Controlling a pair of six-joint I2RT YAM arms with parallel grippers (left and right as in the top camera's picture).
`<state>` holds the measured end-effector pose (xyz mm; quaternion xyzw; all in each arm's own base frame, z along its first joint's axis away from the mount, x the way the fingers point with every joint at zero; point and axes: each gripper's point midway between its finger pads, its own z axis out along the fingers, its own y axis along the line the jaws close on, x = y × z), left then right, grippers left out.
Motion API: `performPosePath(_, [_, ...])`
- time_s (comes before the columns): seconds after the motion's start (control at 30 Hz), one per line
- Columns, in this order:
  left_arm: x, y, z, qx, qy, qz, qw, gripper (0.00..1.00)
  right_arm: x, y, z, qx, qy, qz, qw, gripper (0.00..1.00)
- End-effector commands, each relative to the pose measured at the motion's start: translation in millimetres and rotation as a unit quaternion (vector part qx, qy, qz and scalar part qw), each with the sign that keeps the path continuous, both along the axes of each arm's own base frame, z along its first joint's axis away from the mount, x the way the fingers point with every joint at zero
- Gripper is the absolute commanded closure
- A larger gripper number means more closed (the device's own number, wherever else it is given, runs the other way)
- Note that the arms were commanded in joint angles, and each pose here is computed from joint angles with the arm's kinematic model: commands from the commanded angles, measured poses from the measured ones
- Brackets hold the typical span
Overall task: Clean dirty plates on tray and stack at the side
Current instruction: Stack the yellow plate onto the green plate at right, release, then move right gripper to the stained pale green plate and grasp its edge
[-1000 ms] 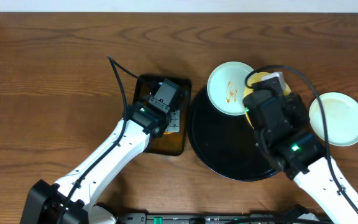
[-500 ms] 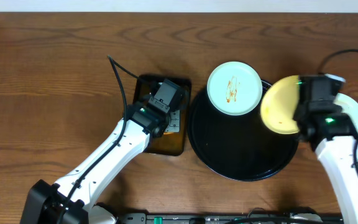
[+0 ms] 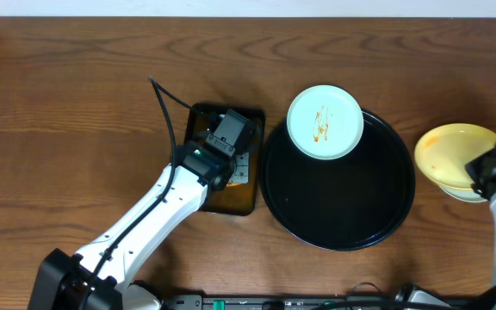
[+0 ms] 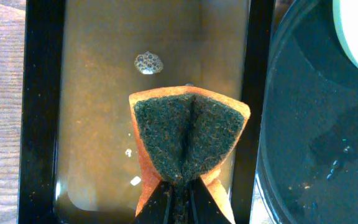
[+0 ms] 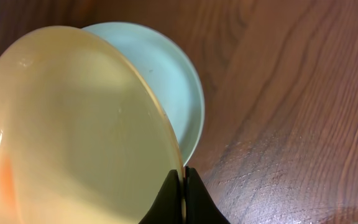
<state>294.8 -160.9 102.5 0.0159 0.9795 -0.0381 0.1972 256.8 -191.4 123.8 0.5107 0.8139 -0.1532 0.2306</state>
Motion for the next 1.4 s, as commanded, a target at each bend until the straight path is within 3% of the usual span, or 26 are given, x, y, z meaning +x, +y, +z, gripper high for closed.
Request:
performPosePath(0.0, [-0.8, 5.9, -1.4, 0.011, -0.001, 0.003, 1.0, 0.92, -3.5, -10.8, -6.7, 0.032, -0.02, -0.035, 0.999, 0.99])
performPosePath(0.1, [-0.6, 5.7, -1.3, 0.011, -0.002, 0.003, 1.0, 0.92, -3.5, -18.5, -9.4, 0.037, -0.028, -0.046, 0.998, 0.96])
performPosePath(0.17, [-0.7, 5.8, -1.3, 0.011, -0.002, 0.003, 1.0, 0.92, 2.8, -20.0, -8.5, 0.041, -0.043, -0.042, 0.997, 0.65])
performPosePath(0.23, [-0.5, 5.7, -1.3, 0.011, -0.002, 0.003, 1.0, 0.92, 14.0, -14.3, -7.4, 0.052, -0.056, -0.006, 0.997, 0.49])
performPosePath(0.4, [-0.4, 5.6, -1.2, 0.011, -0.002, 0.003, 1.0, 0.92, 49.6, 33.8, -5.4, 0.132, -0.101, 0.165, 0.972, 0.47])
performPosePath(0.57, [-0.4, 5.6, -1.2, 0.011, -0.002, 0.003, 1.0, 0.92, 78.9, 116.9, 17.6, 0.219, -0.179, 0.388, 0.877, 0.47])
performPosePath(0.67, [-0.4, 5.6, -1.2, 0.011, -0.002, 0.003, 1.0, 0.92, 83.8, 154.1, 31.9, 0.237, -0.194, 0.465, 0.831, 0.46])
performPosePath(0.77, [0.1, 5.3, -1.0, 0.01, -0.003, 0.003, 1.0, 0.92, 89.7, 184.9, 59.3, 0.211, -0.163, 0.527, 0.807, 0.41])
performPosePath(0.87, [1.2, 4.6, -0.5, 0.009, -0.006, 0.003, 1.0, 0.92, 97.5, 198.8, 88.2, 0.152, -0.133, 0.571, 0.796, 0.33])
performPosePath(1.03, [2.6, 3.7, 0.2, 0.007, -0.009, 0.003, 1.0, 0.92, 110.8, 218.5, 107.6, 0.09, -0.098, 0.616, 0.776, 0.28])
performPosePath(1.2, [2.5, 3.7, 0.2, 0.007, -0.009, 0.003, 1.0, 0.92, 130.4, 229.5, 77.6, 0.107, -0.077, 0.626, 0.769, 0.28])
performPosePath(1.37, [2.6, 3.7, 0.2, 0.007, -0.009, 0.003, 1.0, 0.92, 147.2, 228.5, 24.6, 0.158, -0.037, 0.601, 0.783, 0.32])
